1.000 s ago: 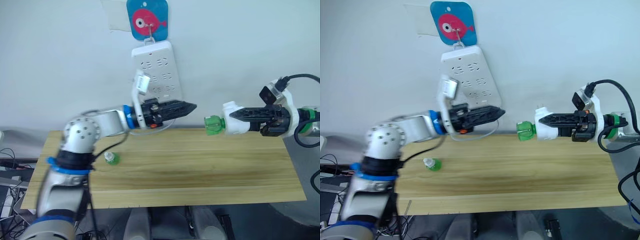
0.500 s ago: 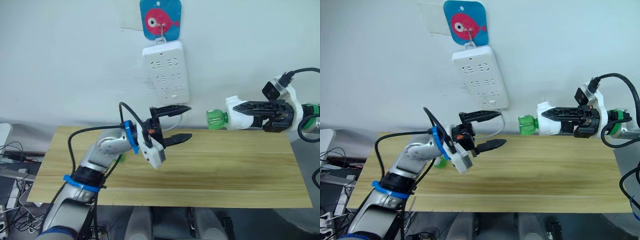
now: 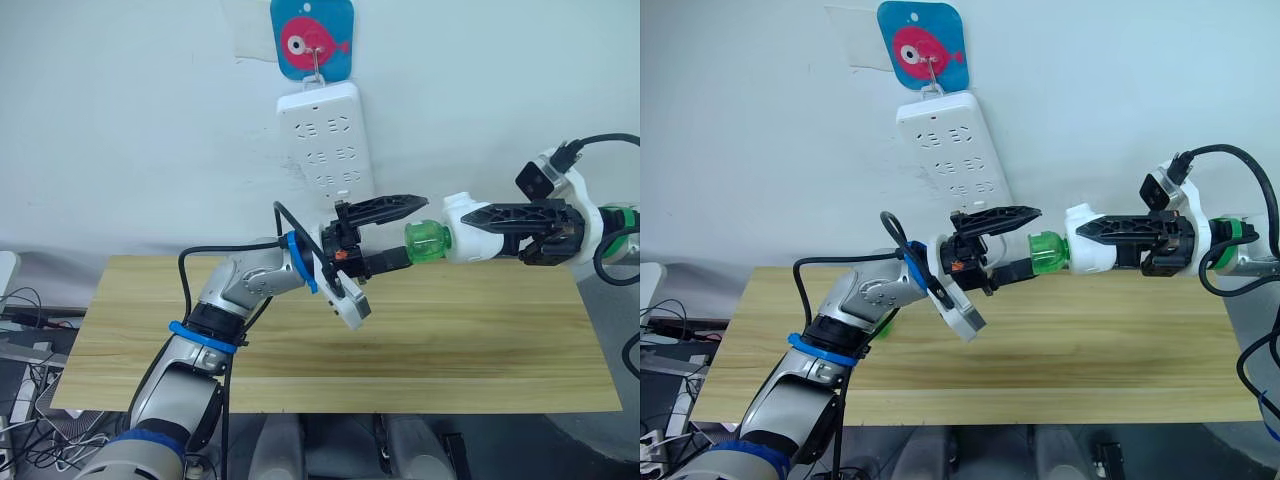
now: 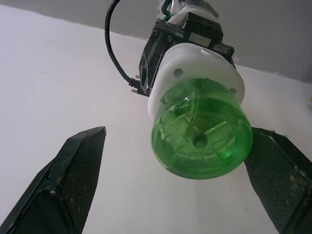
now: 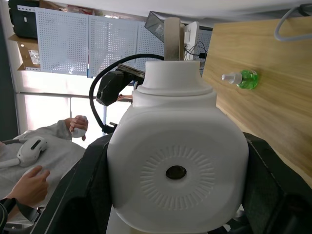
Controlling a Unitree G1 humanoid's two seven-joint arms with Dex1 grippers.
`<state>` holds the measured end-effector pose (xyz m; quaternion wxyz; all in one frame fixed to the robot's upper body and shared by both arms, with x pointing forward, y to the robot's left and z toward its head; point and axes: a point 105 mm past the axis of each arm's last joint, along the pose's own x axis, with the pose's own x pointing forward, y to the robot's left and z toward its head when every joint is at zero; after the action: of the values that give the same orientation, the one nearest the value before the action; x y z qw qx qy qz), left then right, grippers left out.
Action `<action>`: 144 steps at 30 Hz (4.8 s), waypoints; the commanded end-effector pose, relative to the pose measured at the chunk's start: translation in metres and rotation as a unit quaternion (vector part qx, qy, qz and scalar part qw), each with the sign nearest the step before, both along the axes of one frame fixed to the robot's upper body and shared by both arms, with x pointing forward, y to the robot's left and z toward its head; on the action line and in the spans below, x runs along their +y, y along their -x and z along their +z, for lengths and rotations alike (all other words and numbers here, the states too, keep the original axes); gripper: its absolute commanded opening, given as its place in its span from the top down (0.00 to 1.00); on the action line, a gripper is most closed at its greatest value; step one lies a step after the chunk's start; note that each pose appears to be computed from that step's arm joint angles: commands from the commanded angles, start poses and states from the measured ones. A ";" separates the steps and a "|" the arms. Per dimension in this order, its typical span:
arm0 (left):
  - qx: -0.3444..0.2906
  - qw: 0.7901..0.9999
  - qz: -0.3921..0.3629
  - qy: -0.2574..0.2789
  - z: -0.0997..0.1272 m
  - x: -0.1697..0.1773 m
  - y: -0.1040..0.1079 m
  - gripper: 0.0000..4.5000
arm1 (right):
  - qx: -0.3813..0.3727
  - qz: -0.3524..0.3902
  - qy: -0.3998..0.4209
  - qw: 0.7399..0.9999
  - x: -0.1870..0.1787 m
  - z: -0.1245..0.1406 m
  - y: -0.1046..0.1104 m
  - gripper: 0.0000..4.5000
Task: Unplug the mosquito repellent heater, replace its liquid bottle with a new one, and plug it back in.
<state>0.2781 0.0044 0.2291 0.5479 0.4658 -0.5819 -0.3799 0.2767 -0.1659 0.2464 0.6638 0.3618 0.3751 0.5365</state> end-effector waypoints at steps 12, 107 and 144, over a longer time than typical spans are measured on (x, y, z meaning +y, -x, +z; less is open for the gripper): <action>-0.013 0.999 -0.041 0.002 0.004 -0.009 0.015 0.21 | -0.022 0.019 -0.011 1.000 0.003 0.013 0.007 0.34; 0.939 0.216 -0.238 0.123 -0.036 0.063 0.027 0.50 | -0.089 -0.249 0.499 0.825 -0.156 -0.075 -0.020 0.00; 0.903 0.234 -0.285 0.222 -0.017 0.010 -0.014 0.50 | -0.029 -0.445 -0.078 0.891 0.060 -0.011 0.009 0.08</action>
<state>0.2987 0.0143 0.2032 0.6525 -0.5294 0.1574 -0.5188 0.2739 -0.1091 0.2247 0.8211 0.5181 0.1244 0.2048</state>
